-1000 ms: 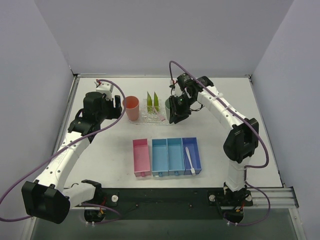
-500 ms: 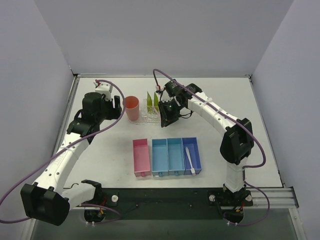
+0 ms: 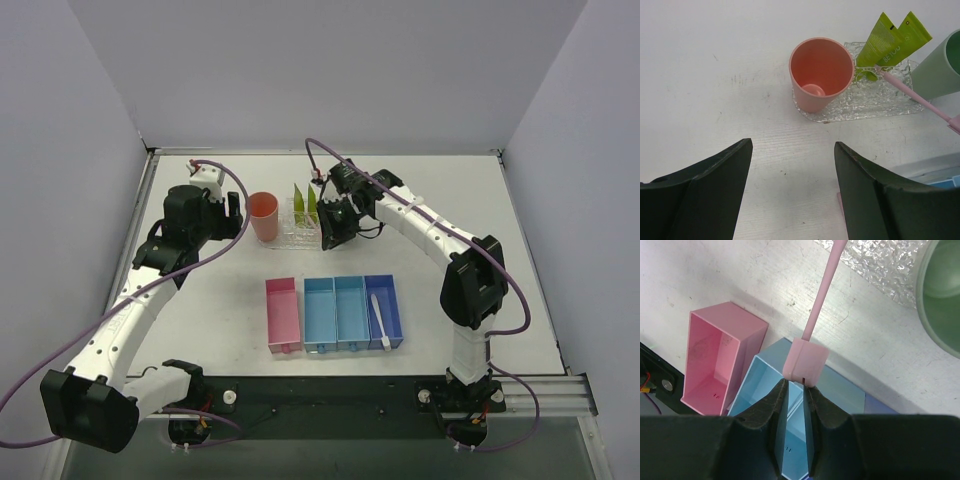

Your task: Prepare toiletry sets of a toothbrush and toothpaste on the tray

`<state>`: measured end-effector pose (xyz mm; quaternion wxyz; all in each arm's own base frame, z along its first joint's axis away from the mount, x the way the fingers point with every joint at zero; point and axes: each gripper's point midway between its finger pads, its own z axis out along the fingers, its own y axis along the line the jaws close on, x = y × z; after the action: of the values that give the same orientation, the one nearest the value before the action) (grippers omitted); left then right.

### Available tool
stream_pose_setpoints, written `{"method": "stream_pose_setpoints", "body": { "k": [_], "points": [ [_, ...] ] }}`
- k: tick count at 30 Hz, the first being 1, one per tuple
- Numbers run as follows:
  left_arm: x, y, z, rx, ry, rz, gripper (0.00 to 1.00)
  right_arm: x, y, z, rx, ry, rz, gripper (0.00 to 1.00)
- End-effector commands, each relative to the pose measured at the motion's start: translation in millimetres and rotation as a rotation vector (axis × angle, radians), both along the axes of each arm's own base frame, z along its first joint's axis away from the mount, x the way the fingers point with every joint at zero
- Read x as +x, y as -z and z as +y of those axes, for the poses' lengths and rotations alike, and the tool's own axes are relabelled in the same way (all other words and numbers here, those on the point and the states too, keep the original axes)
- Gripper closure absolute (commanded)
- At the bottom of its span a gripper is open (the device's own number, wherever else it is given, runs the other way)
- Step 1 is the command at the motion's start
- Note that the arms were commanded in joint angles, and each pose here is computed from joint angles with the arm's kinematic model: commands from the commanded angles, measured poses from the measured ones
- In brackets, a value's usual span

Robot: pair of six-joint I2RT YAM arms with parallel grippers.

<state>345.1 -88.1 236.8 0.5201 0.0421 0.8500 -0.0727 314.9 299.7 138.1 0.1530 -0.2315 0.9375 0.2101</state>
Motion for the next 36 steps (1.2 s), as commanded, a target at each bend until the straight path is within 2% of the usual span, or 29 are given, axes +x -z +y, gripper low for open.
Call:
{"method": "stream_pose_setpoints", "body": {
  "k": [1,23,30,36],
  "points": [
    [1,-31,4,-0.017,-0.014,-0.073,0.23,13,-6,3,0.000,0.002,-0.064,0.85],
    [-1,-34,4,-0.026,-0.017,-0.083,0.23,41,-33,20,0.061,0.022,-0.167,0.85],
    [-1,-34,4,-0.027,-0.015,-0.082,0.23,36,-47,13,0.063,0.033,-0.201,0.80],
    [-2,-36,4,-0.029,-0.015,-0.085,0.23,16,-60,-8,0.055,0.058,-0.222,0.73]
  ]
}}
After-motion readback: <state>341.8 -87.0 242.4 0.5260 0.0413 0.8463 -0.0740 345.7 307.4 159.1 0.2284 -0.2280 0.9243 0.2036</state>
